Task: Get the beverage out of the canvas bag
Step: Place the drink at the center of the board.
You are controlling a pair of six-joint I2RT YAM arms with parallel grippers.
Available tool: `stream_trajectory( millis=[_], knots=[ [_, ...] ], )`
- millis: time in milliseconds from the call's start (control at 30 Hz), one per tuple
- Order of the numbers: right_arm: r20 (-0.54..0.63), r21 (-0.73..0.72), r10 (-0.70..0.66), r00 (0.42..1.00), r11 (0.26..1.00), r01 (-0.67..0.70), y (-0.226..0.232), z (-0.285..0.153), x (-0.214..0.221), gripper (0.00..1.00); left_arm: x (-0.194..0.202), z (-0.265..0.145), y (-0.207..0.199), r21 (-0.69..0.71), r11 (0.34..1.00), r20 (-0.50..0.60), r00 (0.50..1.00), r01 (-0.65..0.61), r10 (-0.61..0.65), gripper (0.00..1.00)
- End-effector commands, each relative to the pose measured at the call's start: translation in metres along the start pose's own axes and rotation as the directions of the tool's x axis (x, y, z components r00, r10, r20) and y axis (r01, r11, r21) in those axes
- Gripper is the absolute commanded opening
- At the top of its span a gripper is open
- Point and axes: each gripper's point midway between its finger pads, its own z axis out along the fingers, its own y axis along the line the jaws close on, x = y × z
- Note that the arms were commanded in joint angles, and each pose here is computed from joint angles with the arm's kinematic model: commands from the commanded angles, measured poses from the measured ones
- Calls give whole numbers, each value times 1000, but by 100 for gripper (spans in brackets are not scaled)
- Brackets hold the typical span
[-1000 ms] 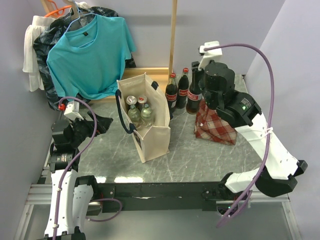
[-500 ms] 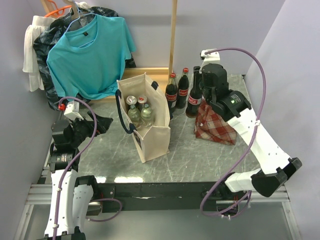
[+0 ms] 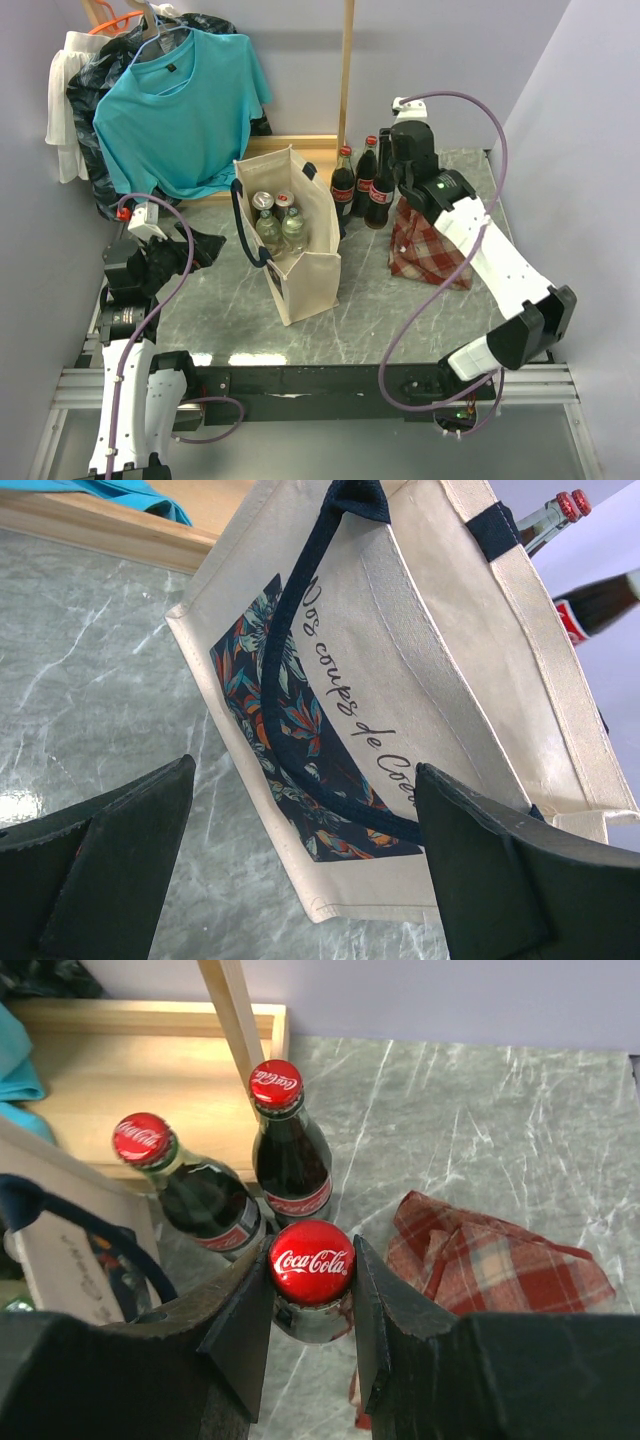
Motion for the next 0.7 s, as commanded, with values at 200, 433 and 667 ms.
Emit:
stream_trajectory(
  millis=[200, 433, 667],
  knots=[
    [227, -1, 127, 966, 992, -130, -10, 17, -68, 0, -2, -1, -1, 4, 1000, 9, 1000, -6, 6, 96],
    [223, 36, 136, 965, 988, -147, -21, 31, -61, 0, -3, -1, -2, 6, 1000, 11, 1000, -6, 6, 96],
    [226, 83, 144, 964, 983, -166, -36, 47, -56, 0, -3, -1, -1, 4, 1000, 12, 1000, -7, 7, 96]
  ],
)
